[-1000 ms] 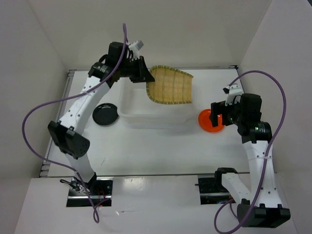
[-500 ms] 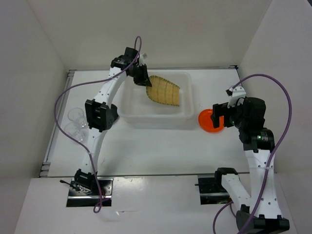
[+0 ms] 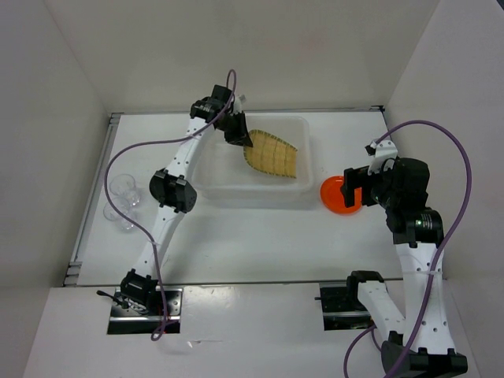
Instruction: Place the mixed dishes into the plastic bin
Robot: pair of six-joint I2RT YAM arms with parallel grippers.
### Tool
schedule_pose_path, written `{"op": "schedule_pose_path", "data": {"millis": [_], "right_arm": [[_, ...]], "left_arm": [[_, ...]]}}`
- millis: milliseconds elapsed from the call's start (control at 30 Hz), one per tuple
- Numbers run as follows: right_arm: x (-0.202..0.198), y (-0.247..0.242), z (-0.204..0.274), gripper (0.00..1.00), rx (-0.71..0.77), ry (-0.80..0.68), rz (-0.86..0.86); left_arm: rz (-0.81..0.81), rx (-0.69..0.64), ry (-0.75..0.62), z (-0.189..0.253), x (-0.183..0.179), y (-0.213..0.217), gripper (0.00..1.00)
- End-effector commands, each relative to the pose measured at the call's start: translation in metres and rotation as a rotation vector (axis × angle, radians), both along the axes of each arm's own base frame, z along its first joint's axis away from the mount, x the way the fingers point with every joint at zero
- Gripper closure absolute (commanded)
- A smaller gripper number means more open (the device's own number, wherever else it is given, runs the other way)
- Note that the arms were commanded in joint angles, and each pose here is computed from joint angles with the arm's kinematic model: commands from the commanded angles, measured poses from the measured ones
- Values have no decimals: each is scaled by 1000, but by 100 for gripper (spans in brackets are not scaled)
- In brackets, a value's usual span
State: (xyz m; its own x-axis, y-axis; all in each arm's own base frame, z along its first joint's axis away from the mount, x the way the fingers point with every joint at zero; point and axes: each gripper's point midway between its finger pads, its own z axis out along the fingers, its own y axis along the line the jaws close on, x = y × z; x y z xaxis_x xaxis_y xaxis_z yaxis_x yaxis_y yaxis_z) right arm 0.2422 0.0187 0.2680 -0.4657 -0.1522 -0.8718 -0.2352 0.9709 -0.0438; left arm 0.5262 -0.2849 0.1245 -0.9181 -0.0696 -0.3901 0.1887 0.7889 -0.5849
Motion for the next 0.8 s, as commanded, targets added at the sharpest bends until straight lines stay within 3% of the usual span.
{"op": "schedule_pose_path", "data": {"millis": [0,267,633,767], "right_arm": [[5,-3,9,1,0,-47,-19],[5,-5,9,1,0,-47,-29],[5,-5,9,1,0,-47,-29],[7,-5,7,1,1,-38,-29]], "left_arm": [[-21,-61,-22,19,-4,-15,100],[-17,-32,10,-6,-4,-18,100],[58,-24,13,-2,3,-14,100],[68,-28,15,-1,3,-20,94]]}}
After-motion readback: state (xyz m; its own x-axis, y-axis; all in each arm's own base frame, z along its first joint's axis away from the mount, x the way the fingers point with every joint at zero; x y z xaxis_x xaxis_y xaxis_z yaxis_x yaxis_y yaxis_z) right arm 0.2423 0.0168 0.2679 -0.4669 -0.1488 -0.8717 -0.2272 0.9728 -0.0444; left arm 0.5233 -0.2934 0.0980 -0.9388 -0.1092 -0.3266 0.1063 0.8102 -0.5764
